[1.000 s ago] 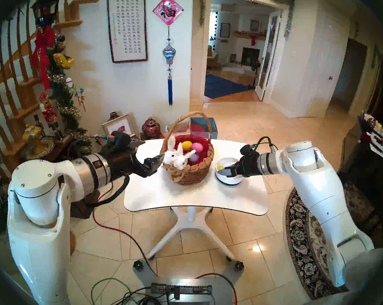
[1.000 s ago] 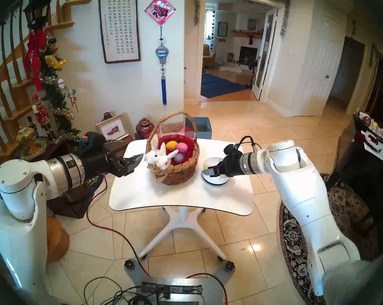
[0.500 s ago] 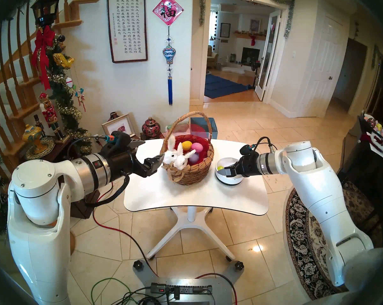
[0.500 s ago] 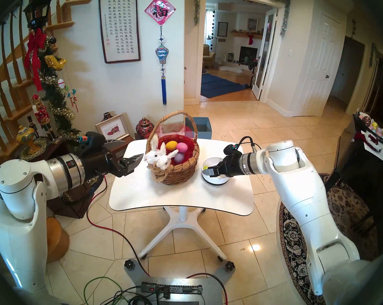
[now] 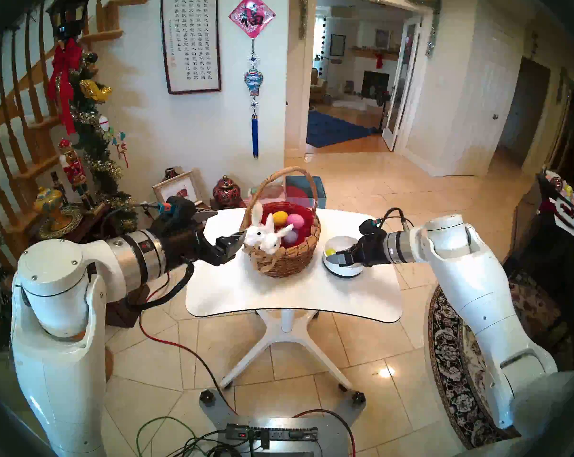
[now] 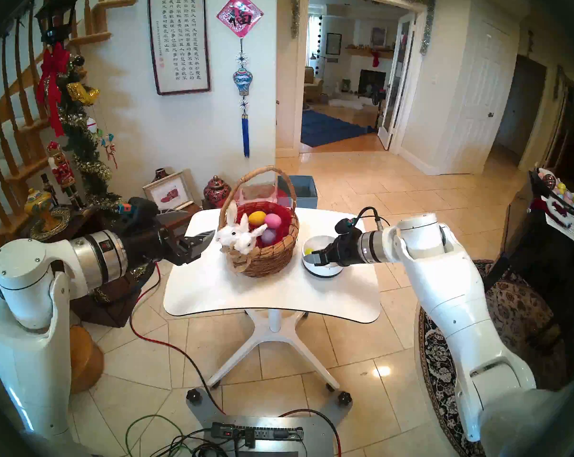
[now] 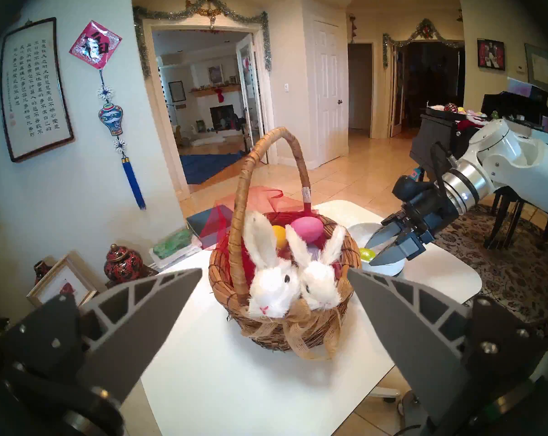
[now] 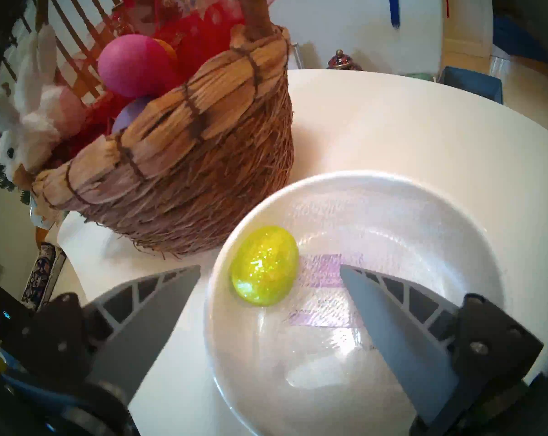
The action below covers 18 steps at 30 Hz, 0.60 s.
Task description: Put easter egg into basket
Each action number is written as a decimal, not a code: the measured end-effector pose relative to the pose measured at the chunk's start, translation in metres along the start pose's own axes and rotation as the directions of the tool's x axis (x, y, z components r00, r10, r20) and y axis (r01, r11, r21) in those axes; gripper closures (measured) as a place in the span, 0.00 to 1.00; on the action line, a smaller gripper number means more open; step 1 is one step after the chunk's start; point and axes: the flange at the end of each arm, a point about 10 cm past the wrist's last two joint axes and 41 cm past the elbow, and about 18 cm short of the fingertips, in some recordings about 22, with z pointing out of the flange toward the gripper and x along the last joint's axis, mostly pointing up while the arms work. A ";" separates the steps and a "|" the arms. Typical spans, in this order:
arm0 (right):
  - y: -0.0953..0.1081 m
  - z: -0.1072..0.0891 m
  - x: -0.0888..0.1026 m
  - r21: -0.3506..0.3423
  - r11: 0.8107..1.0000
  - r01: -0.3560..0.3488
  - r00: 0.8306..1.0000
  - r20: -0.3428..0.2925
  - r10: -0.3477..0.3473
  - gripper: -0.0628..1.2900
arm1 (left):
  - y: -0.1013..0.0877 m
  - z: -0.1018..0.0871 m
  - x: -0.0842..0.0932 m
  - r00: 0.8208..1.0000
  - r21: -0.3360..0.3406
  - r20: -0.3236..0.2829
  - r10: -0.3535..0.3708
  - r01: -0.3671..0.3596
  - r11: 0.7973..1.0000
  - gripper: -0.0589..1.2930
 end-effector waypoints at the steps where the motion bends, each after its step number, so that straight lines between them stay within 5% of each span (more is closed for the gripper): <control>1: 0.000 0.000 0.000 0.001 1.000 0.000 1.000 -0.002 0.000 0.12 | 0.000 0.000 0.000 1.000 0.000 0.000 0.000 0.000 1.000 0.02; 18: -0.002 0.001 0.006 0.005 1.000 0.009 1.000 -0.025 -0.008 0.18 | 0.000 0.000 0.000 1.000 0.000 0.000 0.000 0.000 1.000 0.02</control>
